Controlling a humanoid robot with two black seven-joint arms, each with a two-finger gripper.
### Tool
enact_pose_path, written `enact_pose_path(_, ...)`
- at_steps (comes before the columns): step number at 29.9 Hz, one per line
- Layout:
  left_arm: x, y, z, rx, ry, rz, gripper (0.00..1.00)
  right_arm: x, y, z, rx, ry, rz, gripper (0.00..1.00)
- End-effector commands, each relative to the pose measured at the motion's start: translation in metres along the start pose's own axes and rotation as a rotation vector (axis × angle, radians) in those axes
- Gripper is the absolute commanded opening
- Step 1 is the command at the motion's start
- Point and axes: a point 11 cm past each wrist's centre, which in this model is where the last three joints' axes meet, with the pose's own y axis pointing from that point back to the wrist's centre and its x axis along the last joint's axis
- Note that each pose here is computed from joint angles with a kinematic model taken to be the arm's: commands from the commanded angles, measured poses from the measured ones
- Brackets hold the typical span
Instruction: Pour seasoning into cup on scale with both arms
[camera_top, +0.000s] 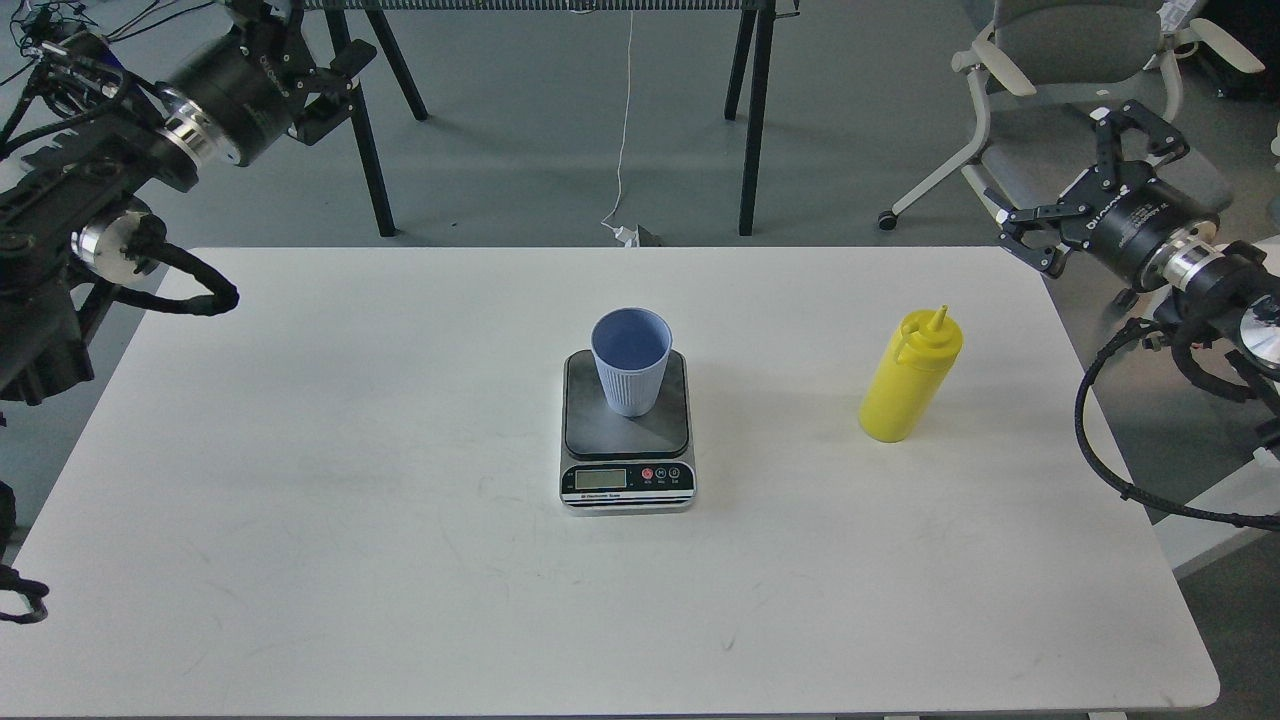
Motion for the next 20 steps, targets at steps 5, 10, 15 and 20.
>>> enact_pose_path(5,0.000,0.014,-0.024,0.039,0.031,0.016,0.99,0.000,-0.001,-0.001,0.005,-0.003,0.002,0.97)
enact_pose_path(10,0.003,0.015,-0.022,0.035,0.029,0.024,0.99,0.011,0.004,-0.004,0.022,-0.008,0.034,0.97)
enact_pose_path(15,0.002,0.015,-0.024,0.037,0.031,0.023,0.99,0.012,0.006,-0.007,0.030,-0.004,0.039,0.97)
enact_pose_path(20,0.002,0.015,-0.023,0.035,0.030,0.023,0.99,0.023,0.013,-0.007,0.034,-0.005,0.069,0.97)
